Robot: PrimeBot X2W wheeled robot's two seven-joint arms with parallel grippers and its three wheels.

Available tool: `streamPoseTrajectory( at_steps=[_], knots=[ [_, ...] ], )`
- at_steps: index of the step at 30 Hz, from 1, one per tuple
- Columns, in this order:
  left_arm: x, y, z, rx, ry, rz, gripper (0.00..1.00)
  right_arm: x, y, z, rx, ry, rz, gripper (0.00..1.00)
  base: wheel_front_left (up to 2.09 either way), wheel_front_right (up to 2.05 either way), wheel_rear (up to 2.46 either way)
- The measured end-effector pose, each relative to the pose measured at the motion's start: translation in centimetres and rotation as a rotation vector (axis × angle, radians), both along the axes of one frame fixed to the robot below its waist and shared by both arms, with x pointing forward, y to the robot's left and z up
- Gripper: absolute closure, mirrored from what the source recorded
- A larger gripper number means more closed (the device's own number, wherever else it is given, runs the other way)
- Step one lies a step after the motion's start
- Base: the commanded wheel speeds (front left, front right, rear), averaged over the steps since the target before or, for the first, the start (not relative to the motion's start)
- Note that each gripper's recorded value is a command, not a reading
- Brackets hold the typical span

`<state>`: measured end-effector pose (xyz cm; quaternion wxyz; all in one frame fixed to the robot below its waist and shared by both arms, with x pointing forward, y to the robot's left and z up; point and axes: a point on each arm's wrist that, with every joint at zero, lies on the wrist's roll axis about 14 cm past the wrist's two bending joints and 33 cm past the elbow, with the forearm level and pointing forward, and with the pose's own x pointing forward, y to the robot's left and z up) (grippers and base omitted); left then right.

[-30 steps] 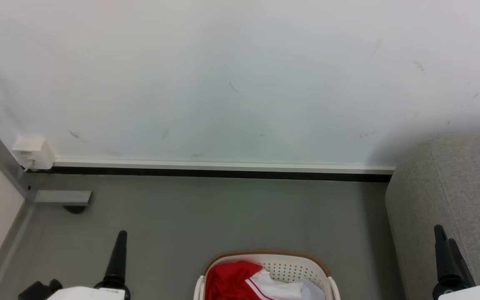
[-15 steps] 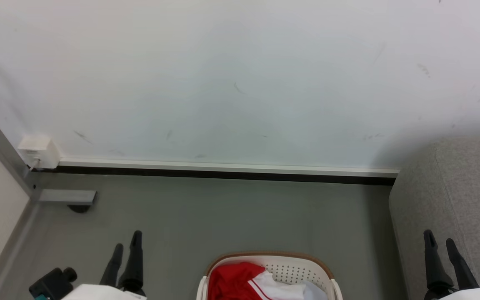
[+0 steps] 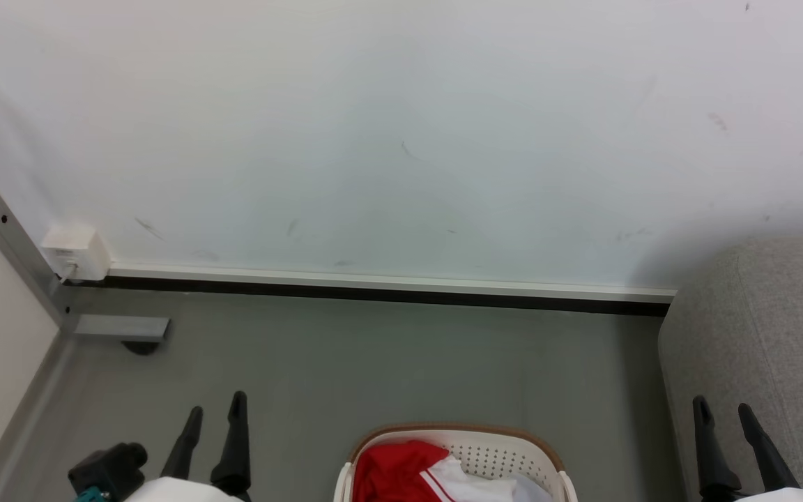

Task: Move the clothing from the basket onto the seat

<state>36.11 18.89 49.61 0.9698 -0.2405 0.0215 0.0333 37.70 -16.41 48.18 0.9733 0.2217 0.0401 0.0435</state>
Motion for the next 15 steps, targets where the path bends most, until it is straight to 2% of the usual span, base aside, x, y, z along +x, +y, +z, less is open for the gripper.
streamPoseTrajectory(
  at_steps=[15],
  knots=[
    [-0.35,-0.33,0.95,0.201,-0.041,-0.017,0.00,-0.08,0.74,0.18,-0.146,-0.037,0.031,0.00,0.00,0.00,0.00]
  ],
)
